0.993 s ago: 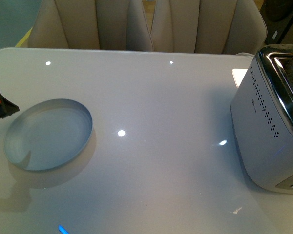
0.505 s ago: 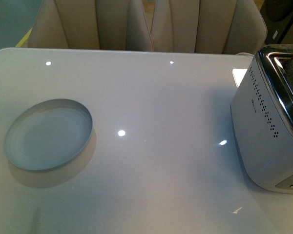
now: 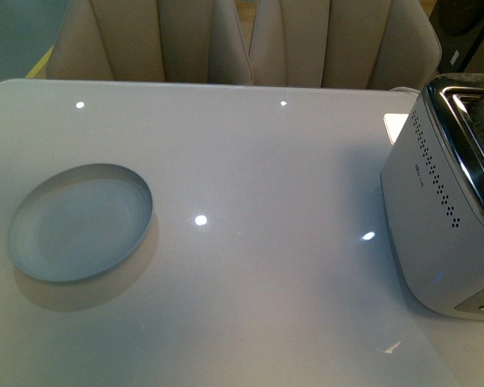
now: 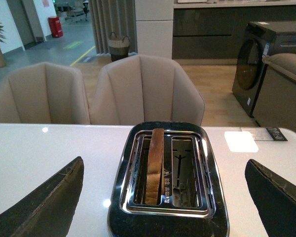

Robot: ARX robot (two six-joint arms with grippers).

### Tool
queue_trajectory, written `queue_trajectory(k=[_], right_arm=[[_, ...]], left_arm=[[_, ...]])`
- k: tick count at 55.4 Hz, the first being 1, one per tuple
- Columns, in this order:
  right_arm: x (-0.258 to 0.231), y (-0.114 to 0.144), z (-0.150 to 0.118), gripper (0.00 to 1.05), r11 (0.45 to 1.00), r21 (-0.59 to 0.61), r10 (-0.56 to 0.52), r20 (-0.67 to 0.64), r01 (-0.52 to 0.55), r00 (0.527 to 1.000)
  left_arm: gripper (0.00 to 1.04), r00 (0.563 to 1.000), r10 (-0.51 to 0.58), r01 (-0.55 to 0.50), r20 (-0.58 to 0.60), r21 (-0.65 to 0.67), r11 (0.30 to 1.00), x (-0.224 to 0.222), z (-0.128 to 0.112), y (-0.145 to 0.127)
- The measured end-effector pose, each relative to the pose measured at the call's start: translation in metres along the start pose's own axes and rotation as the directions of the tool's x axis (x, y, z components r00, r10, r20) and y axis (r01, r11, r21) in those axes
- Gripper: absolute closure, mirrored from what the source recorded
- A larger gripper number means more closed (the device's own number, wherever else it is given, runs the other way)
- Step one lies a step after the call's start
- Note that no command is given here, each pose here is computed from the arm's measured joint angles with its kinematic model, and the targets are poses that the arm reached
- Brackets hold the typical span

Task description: Left arm holds plate, right arm toasts bread

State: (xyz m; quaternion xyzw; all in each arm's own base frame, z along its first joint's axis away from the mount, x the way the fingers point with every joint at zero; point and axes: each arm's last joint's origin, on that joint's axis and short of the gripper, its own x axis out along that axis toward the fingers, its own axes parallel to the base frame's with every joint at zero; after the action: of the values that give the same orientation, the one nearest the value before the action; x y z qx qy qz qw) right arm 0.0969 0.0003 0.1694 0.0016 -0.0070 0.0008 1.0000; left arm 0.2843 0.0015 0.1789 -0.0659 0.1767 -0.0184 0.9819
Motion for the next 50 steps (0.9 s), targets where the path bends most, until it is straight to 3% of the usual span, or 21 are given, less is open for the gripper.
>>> queue_trajectory(k=[4,10,27,38,50], right_arm=[[0.000,0.000,0.000,0.09,1.000,0.000,0.000,0.000,0.000,1.000],[0.000,0.000,0.000,0.09,1.000,0.000,0.000,0.000,0.000,1.000],[0.000,0.000,0.000,0.09,1.000,0.000,0.000,0.000,0.000,1.000],[0.000,0.000,0.000,0.09,1.000,0.000,0.000,0.000,0.000,1.000],[0.000,0.000,0.000,0.09,1.000,0.000,0.000,0.000,0.000,1.000]], left_arm=[[0.30,0.984,0.032,-0.043,0.173,0.057,0.997,-0.013,-0.013,0.001],[0.48,0.946,0.018,-0.049,0.325,0.089,0.995,-0.038,-0.014,-0.001],[1.02,0.941,0.017,-0.056,0.339,0.106,0.993,-0.078,-0.035,-0.001],[1.02,0.944,0.018,-0.057,0.331,0.109,0.992,-0.093,-0.054,0.000],[1.02,0.941,0.017,-0.057,0.337,0.109,0.992,-0.110,-0.058,0.000]])
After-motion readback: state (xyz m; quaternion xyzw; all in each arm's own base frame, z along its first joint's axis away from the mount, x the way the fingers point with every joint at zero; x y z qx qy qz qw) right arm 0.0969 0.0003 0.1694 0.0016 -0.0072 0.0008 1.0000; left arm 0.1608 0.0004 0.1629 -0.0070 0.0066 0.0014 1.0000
